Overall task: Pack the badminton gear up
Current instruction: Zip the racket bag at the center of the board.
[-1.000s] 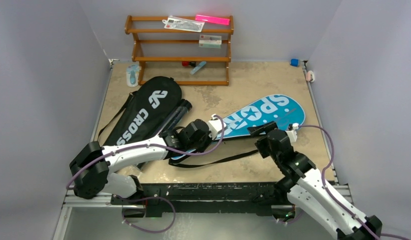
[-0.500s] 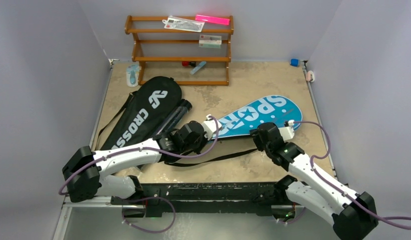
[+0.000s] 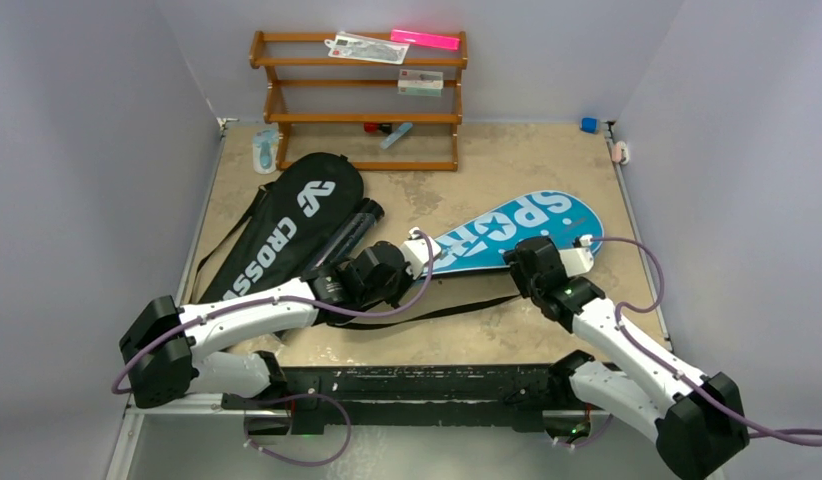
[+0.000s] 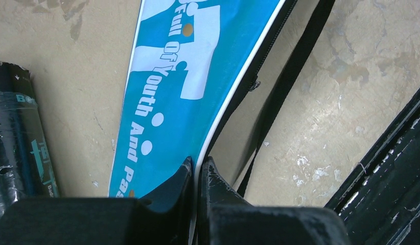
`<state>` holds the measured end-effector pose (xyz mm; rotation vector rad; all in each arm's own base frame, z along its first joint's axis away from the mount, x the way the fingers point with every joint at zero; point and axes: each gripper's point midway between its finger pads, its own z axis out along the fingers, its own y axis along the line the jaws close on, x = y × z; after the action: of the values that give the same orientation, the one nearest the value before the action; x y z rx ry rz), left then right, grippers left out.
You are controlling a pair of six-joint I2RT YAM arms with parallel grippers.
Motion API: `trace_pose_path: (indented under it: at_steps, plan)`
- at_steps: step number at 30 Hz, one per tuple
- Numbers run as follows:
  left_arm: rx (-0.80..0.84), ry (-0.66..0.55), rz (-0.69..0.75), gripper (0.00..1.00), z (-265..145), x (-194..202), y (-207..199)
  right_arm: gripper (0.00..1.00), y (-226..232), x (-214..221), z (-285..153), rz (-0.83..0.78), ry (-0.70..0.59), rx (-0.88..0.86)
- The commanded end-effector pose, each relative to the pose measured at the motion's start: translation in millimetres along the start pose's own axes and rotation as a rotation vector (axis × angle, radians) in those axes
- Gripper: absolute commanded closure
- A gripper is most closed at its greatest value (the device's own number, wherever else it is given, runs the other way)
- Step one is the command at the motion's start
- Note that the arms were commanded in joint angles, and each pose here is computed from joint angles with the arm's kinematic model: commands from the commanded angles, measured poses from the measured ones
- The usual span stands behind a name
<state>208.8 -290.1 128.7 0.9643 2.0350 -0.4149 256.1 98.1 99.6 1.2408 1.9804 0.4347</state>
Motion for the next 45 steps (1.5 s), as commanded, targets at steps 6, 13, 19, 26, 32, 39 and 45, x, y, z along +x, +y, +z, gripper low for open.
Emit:
trace_pose_path:
  at_steps: [6, 13, 19, 26, 32, 39, 45]
  plan:
    - [-0.029, -0.117, -0.027, 1.00, -9, -30, 7, 0.43, -20, -33, 26, 0.027, -0.074, 0.061]
    - [-0.044, -0.111, -0.031, 1.00, -3, -22, 11, 0.80, -19, -43, 28, -0.005, -0.068, 0.055]
    - [-0.084, -0.210, -0.095, 1.00, 23, -29, 38, 1.00, -18, -56, 11, -0.024, -0.105, 0.048]
    - [-0.080, -0.180, -0.137, 0.82, 67, -63, 57, 1.00, -12, -61, -9, 0.022, -0.101, 0.007]
    - [0.024, -0.197, -0.209, 0.54, 56, -80, 37, 1.00, -6, -57, -5, 0.039, -0.075, 0.011]
    - [0.115, -0.178, -0.392, 0.50, 15, -64, -3, 1.00, -1, -54, 3, 0.038, -0.055, 0.063]
    - [0.110, -0.231, -0.510, 0.57, 2, -73, -45, 1.00, 7, -50, 4, 0.052, -0.029, 0.031]
